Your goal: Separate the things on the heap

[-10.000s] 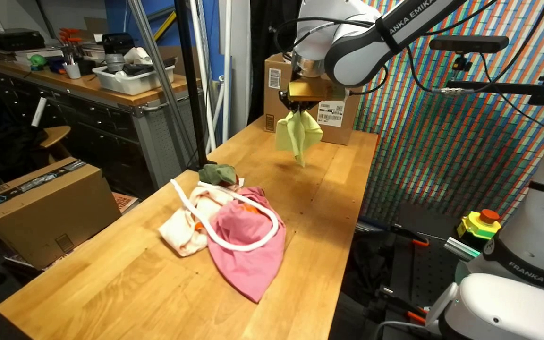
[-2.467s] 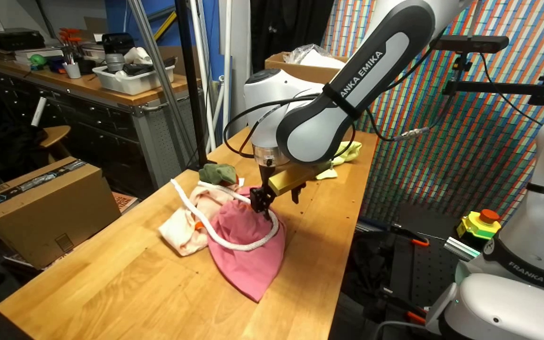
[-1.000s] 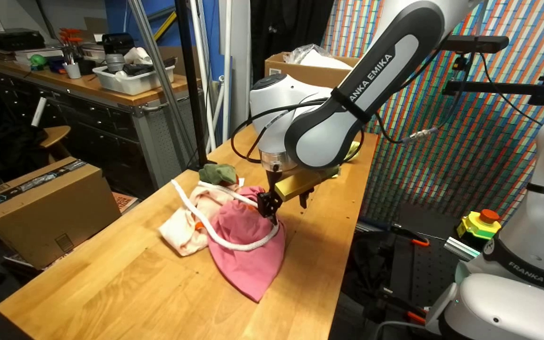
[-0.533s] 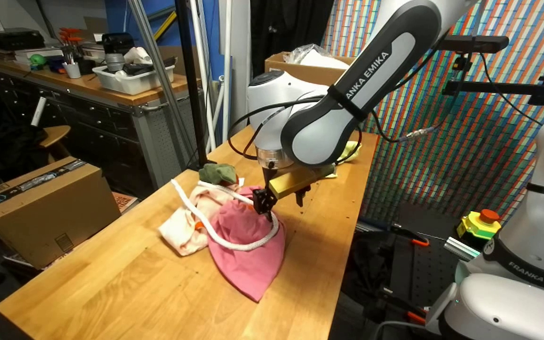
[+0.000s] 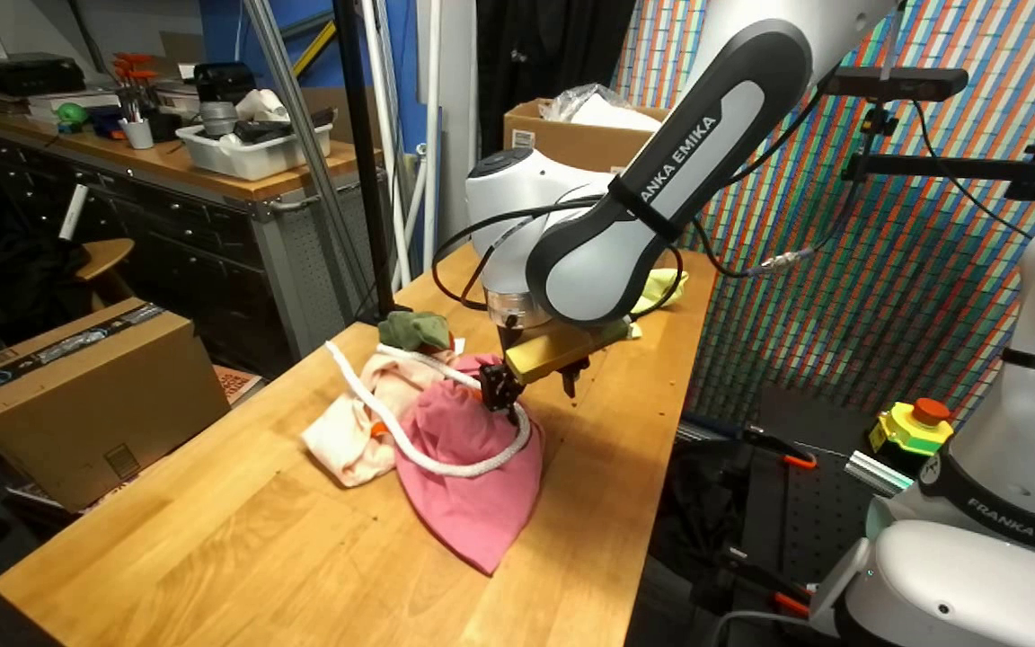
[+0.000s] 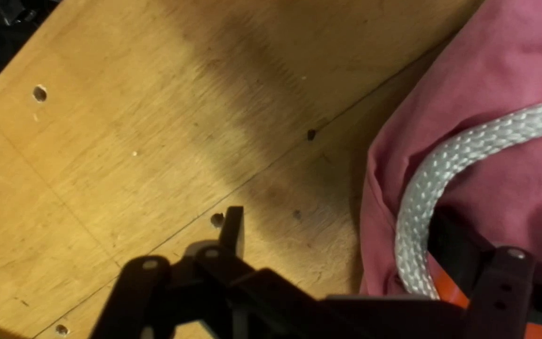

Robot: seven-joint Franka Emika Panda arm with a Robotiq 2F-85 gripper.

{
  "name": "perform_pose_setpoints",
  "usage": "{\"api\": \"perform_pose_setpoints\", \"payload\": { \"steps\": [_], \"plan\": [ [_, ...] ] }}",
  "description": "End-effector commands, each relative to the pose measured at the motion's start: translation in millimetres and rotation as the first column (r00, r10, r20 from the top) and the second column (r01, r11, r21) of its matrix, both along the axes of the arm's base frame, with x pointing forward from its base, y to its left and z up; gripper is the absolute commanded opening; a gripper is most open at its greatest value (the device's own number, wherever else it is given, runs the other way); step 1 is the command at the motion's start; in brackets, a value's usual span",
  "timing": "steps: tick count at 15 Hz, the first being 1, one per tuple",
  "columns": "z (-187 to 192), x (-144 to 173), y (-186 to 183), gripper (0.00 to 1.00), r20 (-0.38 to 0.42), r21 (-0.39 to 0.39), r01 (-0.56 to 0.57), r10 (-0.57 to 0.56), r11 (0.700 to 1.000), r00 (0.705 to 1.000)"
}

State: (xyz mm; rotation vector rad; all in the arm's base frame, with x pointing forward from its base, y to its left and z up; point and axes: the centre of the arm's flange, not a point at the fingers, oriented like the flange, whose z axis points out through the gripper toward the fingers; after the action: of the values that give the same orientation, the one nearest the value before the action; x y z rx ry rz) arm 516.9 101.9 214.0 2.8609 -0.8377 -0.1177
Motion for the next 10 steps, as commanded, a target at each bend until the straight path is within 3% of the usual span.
{"api": "perform_pose_setpoints", "payload": {
  "steps": [1,2,3,5,7,10],
  "plan": [
    [4,7,0,1.00,0.024,-0.017,0.021,-0.020,1.000,1.000],
    [5,7,-1,0.84,0.026,-0.018,0.022,-0.022,1.000,0.999],
    [8,7,-1,0.86,0.031,-0.020,0.023,-0.023,1.000,0.999],
    [12,8,-1,0.65,0.042,-0.025,0.028,-0.027,0.999,0.999],
    [18,9,0,0.55,0.056,-0.033,0.027,-0.025,0.999,0.998],
    [24,11,1,0.31,0.070,-0.044,0.024,-0.021,0.999,0.997]
  ]
}}
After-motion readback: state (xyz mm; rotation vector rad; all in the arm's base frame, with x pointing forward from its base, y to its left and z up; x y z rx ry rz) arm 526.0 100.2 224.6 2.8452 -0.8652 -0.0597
